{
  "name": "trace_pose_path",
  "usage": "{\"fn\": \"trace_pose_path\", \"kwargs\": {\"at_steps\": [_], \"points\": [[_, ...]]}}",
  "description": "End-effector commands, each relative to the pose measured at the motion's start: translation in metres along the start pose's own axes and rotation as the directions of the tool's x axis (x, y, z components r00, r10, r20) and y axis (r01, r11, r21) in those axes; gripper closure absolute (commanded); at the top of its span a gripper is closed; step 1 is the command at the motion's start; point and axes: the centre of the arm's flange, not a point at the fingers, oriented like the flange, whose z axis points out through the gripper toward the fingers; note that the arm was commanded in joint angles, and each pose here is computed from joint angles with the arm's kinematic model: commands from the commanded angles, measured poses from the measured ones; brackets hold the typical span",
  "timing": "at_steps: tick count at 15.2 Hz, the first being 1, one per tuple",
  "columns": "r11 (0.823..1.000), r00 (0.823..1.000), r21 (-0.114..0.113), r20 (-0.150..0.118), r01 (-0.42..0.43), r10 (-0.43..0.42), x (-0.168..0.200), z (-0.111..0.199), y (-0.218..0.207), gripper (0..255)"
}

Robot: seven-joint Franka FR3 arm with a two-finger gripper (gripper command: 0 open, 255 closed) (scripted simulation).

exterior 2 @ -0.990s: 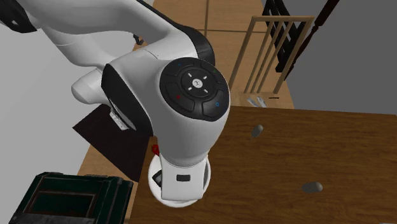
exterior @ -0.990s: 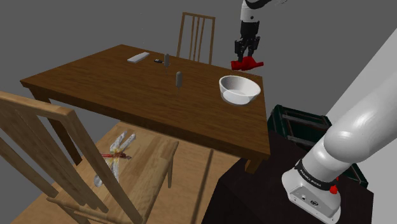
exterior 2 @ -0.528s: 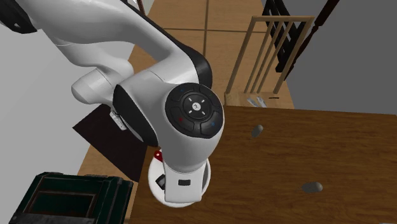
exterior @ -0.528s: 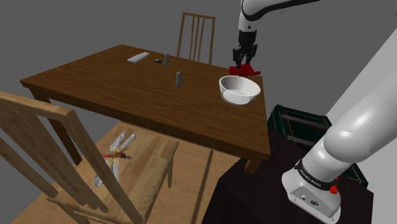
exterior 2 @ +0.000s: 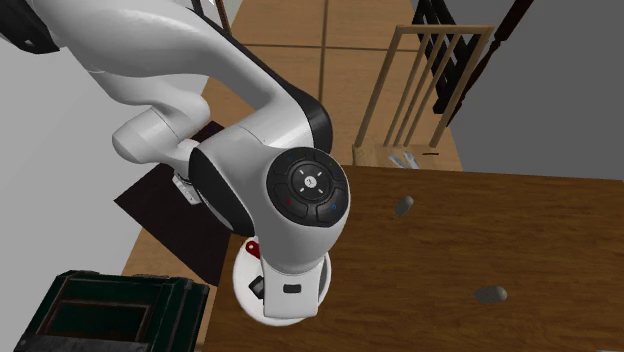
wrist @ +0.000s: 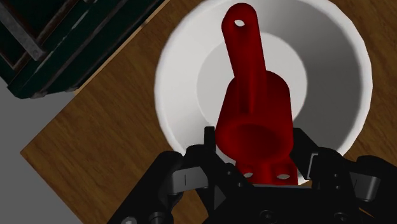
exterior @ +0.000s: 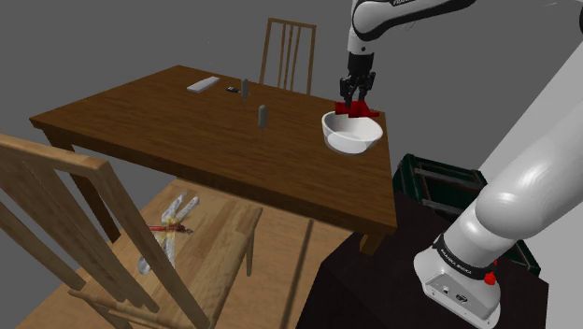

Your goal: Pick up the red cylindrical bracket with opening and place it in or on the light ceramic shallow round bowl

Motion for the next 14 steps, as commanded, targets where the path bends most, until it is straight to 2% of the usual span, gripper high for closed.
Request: {"fn": "trace_pose_path", "kwargs": {"at_steps": [1,3,4,9,13,14], "points": [[1.0,1.0,0.0,0.0,0.0,0.0,0.0,0.0,0.0,255],[1.0,1.0,0.0,0.0,0.0,0.0,0.0,0.0,0.0,255],[1.0,1.0,0.0,0.0,0.0,0.0,0.0,0.0,0.0,0],[1.0,1.0,0.0,0.0,0.0,0.0,0.0,0.0,0.0,0],[1.0,1.0,0.0,0.0,0.0,0.0,0.0,-0.05,0.0,0],[1.0,1.0,0.0,0.0,0.0,0.0,0.0,-0.05,0.0,0]]}}
